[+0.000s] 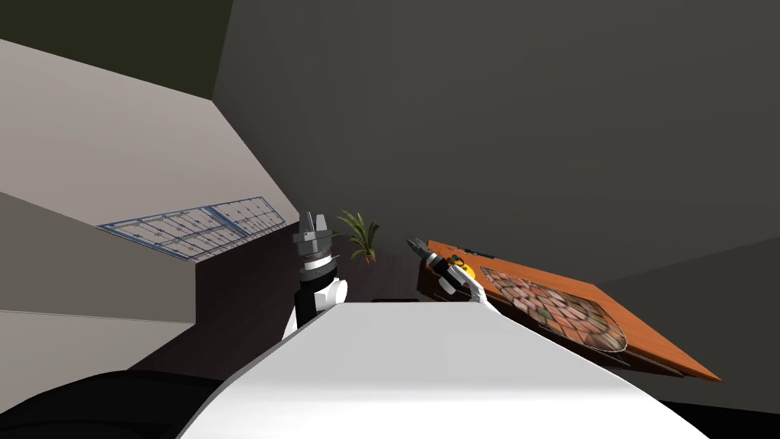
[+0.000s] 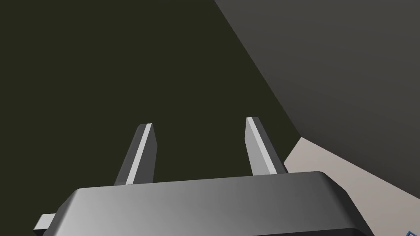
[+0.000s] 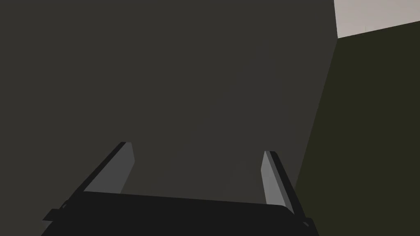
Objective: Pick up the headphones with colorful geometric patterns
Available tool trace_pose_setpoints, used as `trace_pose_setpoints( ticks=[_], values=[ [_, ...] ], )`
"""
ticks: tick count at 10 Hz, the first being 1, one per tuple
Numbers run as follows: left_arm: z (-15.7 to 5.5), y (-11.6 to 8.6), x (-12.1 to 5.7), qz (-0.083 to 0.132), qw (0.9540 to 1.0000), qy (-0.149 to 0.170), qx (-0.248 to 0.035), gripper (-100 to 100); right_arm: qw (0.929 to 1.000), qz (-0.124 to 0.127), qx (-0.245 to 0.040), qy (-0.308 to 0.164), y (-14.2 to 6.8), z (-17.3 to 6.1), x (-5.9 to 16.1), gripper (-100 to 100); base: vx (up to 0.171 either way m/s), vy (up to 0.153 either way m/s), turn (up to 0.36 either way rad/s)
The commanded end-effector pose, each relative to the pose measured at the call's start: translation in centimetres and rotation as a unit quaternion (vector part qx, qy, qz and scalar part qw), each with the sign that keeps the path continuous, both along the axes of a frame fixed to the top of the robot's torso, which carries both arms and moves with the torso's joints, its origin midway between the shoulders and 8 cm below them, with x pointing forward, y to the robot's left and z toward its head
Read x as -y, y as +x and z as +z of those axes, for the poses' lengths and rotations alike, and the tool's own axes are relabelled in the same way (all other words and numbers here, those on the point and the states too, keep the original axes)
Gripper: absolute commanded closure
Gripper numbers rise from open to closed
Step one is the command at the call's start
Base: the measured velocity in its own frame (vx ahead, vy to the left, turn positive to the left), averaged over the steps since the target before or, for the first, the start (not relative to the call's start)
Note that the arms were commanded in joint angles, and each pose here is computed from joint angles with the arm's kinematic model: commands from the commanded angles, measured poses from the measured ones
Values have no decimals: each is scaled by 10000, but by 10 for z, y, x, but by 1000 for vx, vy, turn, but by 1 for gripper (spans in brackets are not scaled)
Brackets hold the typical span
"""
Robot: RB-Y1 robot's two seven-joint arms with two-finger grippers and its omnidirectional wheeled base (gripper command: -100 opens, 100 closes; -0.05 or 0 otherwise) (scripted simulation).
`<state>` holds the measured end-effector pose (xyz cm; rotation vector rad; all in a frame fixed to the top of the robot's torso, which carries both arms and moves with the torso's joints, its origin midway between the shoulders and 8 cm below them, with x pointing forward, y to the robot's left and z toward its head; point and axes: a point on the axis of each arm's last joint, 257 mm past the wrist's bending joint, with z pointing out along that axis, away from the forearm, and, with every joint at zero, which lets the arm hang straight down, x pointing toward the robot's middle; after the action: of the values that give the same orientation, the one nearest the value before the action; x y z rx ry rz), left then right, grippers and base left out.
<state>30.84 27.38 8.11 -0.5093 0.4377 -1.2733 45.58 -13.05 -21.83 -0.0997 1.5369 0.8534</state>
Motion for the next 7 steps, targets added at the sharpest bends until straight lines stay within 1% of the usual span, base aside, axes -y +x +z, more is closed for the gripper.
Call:
trace_pose_setpoints(
  ticks=[1,2,3,4,5,6,7],
  values=[
    [0,0,0,0,10000,0,0,0,9981,21,-57,-615,1,-28,6,-100,17,23,24],
    [0,0,0,0,10000,0,0,0,9980,5,-95,-630,1,-32,8,-100,16,21,7],
    [0,0,0,0,10000,0,0,0,9933,46,-95,-1150,1,-53,14,-100,27,29,14],
    [0,0,0,0,10000,0,0,0,9929,20,-162,-1177,1,-59,17,-100,27,25,7],
    [0,0,0,0,10000,0,0,0,9856,73,-138,-1685,1,-77,25,-100,38,30,9],
    [0,0,0,0,10000,0,0,0,9753,95,-194,-2199,-1,-101,39,-100,65,40,4],
    [0,0,0,0,10000,0,0,0,9735,58,-306,-2267,-2,-112,46,-100,48,30,-4]
  ],
)
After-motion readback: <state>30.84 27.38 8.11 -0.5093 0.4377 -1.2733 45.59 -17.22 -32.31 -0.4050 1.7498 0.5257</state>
